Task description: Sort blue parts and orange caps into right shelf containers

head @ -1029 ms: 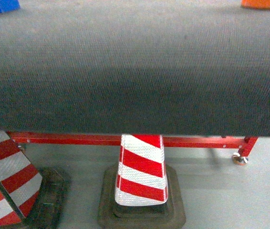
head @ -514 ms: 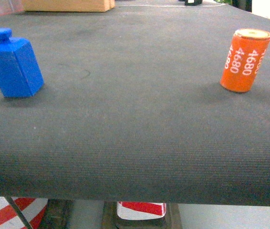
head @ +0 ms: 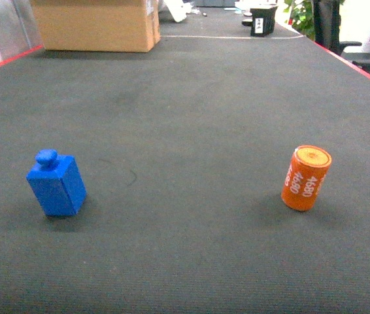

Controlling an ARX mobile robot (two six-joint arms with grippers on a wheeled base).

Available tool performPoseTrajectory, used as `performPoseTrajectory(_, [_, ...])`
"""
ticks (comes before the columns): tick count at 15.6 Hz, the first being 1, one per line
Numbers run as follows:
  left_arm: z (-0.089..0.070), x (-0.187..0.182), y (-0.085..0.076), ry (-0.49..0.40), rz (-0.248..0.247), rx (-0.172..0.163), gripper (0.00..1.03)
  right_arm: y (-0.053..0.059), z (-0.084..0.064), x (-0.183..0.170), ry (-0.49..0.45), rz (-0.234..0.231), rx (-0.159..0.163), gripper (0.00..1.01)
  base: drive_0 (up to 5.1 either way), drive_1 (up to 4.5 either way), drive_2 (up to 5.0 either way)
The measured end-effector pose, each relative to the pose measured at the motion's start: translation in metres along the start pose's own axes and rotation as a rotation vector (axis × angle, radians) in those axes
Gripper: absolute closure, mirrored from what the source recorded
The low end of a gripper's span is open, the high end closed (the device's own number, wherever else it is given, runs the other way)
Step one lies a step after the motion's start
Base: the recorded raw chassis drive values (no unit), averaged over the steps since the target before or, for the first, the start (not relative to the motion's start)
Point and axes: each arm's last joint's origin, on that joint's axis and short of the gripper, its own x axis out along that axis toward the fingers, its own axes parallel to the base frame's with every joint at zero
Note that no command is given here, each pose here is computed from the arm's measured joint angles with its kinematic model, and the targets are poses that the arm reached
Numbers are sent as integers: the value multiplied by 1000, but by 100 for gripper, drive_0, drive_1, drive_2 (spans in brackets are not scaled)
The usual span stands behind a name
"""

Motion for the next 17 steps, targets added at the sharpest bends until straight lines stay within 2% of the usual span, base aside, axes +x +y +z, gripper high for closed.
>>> performPoseTrajectory(17, [0, 0, 0, 3, 1, 0, 5, 0, 0, 0, 3, 0, 0, 3, 0, 0, 0])
